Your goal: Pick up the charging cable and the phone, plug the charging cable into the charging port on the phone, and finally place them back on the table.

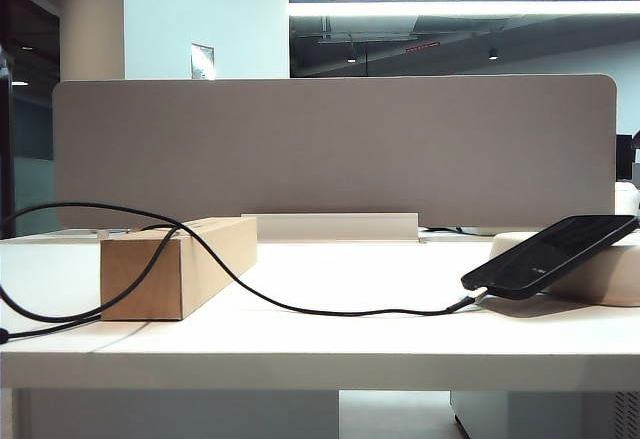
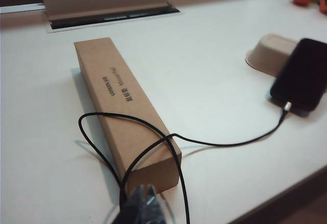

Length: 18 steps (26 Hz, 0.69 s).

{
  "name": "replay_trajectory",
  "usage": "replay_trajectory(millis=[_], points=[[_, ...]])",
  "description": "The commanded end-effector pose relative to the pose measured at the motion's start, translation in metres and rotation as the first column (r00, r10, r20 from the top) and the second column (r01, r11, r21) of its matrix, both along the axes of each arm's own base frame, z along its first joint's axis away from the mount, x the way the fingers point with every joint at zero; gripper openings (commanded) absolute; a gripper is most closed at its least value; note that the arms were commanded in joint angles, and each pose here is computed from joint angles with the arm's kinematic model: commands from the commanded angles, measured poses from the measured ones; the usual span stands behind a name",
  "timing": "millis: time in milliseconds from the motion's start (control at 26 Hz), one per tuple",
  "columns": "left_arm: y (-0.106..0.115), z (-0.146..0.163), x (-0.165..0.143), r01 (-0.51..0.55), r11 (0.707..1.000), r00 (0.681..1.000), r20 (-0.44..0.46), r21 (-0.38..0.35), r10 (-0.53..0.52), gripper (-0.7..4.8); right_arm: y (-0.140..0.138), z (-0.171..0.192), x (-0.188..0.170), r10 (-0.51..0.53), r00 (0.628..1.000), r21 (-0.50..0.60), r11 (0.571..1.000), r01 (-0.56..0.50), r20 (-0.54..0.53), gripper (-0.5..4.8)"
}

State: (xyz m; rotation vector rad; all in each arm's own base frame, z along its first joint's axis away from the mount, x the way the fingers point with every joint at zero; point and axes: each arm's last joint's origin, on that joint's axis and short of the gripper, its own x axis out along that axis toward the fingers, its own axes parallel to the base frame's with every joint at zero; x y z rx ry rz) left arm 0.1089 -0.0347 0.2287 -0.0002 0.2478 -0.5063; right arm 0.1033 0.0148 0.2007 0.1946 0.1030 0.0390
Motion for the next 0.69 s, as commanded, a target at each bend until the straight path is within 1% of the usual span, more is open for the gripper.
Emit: replay_trajectory(millis=[39, 154, 270, 308, 385, 578, 693], points=[[0.001, -0.013, 0.000, -0.054, 0.994, 0.998, 0.023, -0.097, 0.056, -0.06, 0.000, -0.002, -0.002, -0.002, 0.999, 0.003, 1.000, 0.002, 0.033, -0.01], [0.001, -0.024, 0.000, -0.057, 0.993, 0.998, 0.021, -0.099, 0.060, -0.06, -0.001, -0.006, -0.004, -0.003, 0.999, 0.005, 1.000, 0.003, 0.046, -0.01], [0.002, -0.032, -0.001, -0.060, 0.995, 0.998, 0.032, -0.079, 0.062, -0.06, -0.001, -0.010, -0.005, -0.003, 0.998, 0.005, 1.000, 0.003, 0.061, -0.01], [0.002, -0.035, -0.002, -0.057, 0.996, 0.997, 0.041, -0.071, 0.060, -0.06, -0.001, -0.014, -0.006, -0.003, 0.998, 0.005, 1.000, 0.003, 0.063, -0.01], [0.002, -0.039, -0.003, -0.048, 0.998, 0.997, 0.064, -0.033, 0.050, -0.06, -0.001, -0.023, -0.005, -0.002, 0.998, 0.002, 1.000, 0.002, 0.061, -0.01], [0.002, -0.045, -0.003, -0.040, 0.999, 0.995, 0.096, 0.010, 0.039, -0.06, 0.000, -0.040, -0.003, -0.002, 0.998, 0.001, 1.000, 0.002, 0.058, -0.01], [0.002, -0.058, -0.002, -0.039, 0.999, 0.993, 0.109, 0.007, 0.038, -0.06, 0.000, -0.037, -0.003, 0.002, 0.996, -0.016, 1.000, 0.000, 0.084, -0.01]])
